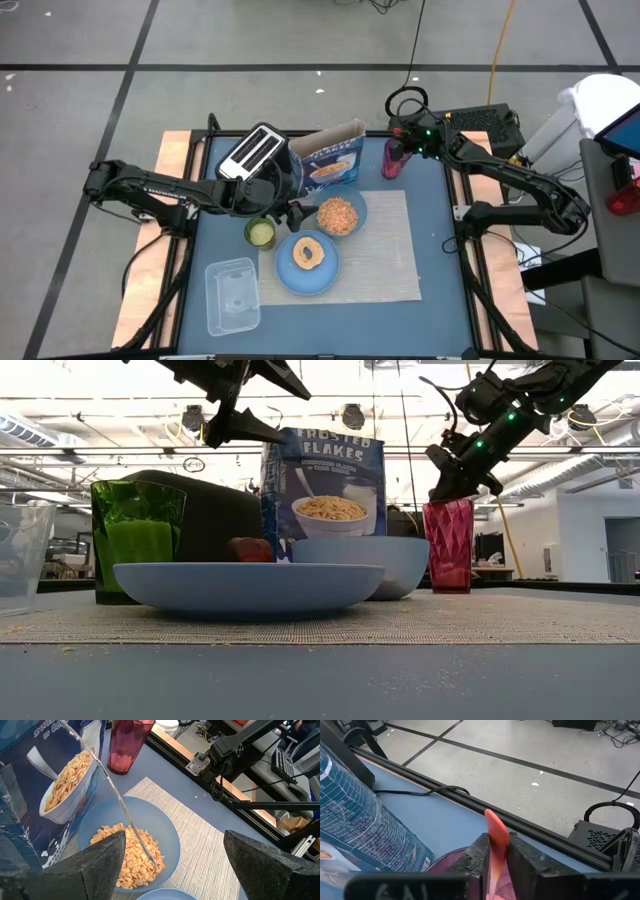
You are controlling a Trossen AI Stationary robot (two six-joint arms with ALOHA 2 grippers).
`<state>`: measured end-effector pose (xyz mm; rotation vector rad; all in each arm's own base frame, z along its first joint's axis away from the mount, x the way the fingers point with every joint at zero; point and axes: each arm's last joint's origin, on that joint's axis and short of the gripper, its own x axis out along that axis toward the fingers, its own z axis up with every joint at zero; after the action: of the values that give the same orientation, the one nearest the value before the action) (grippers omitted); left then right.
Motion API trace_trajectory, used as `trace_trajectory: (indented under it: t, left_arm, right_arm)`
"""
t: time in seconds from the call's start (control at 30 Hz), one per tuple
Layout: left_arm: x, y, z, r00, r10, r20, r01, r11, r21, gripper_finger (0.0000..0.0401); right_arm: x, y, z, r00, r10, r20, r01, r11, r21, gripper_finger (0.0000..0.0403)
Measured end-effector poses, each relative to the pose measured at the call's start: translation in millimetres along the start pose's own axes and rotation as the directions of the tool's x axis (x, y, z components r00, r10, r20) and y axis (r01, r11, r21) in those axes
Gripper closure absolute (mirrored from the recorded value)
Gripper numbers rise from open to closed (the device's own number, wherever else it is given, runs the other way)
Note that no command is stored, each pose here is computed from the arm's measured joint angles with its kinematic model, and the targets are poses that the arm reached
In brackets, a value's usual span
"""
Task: Arrange a breakfast setting
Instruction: Put the orange spoon to the right of the light blue bowl on the gray placemat
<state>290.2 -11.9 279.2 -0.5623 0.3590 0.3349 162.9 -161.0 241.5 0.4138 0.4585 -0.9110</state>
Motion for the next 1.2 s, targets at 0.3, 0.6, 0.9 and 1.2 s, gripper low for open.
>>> trace_trajectory:
  t: [0.3,0.6,0.9,1.2]
  left_arm:
    - [0,0,0,1.000,-0.001,0.000,0.001,1.000,0.000,0.0059]
    - [0,0,0,1.000,0.000,0.000,0.000,1.000,0.000,0.0059]
    - [0,0,0,1.000,0.000,0.000,0.000,1.000,0.000,0.0059]
    - [0,0,0,1.000,0.000,0.000,0.000,1.000,0.000,0.0059]
  right_arm:
    - [0,0,0,1.000,0.000,0.000,0.000,1.000,-0.001,0.0389]
    - [0,0,0,1.000,0.000,0.000,0.000,1.000,0.000,0.0392]
    - [-10,0,4,0.999,0.011,0.038,-0.011,1.000,0.004,0.0396]
    - [-37,0,13,0.988,0.038,0.151,-0.041,0.999,0.013,0.0396]
